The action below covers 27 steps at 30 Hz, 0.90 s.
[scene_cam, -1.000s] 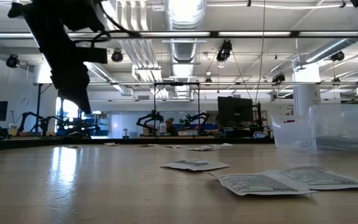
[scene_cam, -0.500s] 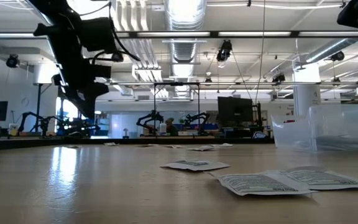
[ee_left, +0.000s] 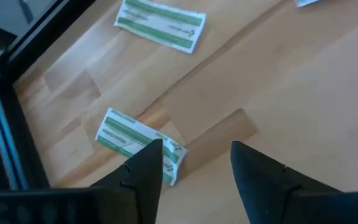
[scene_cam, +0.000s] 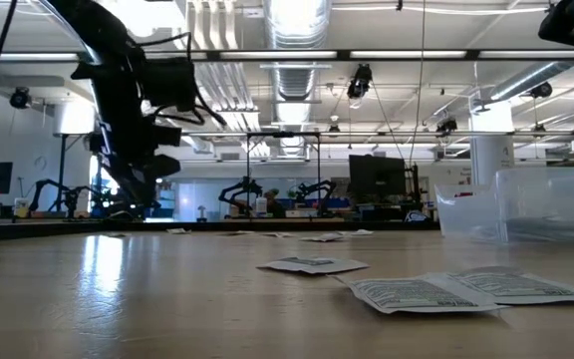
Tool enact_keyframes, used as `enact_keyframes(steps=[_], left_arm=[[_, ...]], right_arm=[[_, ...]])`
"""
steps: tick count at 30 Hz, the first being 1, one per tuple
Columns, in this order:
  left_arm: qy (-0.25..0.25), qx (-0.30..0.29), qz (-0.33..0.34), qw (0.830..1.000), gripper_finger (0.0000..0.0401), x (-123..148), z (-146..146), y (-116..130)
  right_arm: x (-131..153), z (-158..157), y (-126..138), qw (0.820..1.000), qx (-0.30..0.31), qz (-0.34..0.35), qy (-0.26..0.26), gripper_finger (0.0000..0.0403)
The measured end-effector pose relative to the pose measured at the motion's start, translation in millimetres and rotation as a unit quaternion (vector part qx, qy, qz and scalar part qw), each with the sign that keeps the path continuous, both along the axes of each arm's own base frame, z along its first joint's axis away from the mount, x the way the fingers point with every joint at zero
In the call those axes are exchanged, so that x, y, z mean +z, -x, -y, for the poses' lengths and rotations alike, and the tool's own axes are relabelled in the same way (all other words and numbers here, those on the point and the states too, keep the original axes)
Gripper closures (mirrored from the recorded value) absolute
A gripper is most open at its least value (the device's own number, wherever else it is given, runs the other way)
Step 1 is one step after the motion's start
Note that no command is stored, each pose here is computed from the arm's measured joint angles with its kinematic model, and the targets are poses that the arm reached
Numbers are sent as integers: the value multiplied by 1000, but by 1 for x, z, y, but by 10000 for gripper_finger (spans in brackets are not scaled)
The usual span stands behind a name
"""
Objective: Pick & Place First Aid Supplies
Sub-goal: Put the bandage pack into the bottom bin
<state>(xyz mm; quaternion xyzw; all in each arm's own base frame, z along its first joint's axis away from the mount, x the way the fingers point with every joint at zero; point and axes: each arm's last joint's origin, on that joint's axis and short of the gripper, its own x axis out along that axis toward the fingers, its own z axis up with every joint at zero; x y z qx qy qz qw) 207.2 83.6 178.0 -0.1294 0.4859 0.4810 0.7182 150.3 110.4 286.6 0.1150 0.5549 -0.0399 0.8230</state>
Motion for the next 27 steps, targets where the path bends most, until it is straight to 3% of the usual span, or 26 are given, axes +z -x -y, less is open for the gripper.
enact_keyframes(steps=[11,16,27], left_arm=[[19,50,-61,997,215,-30,-17,-2],[50,91,-56,993,215,-40,-25,0],[59,134,-36,988,215,-45,-41,4]], right_arm=[[0,0,0,1000,-1,1,-2,328],[0,0,0,1000,-1,1,-2,335],[0,0,0,1000,-2,2,-3,329]])
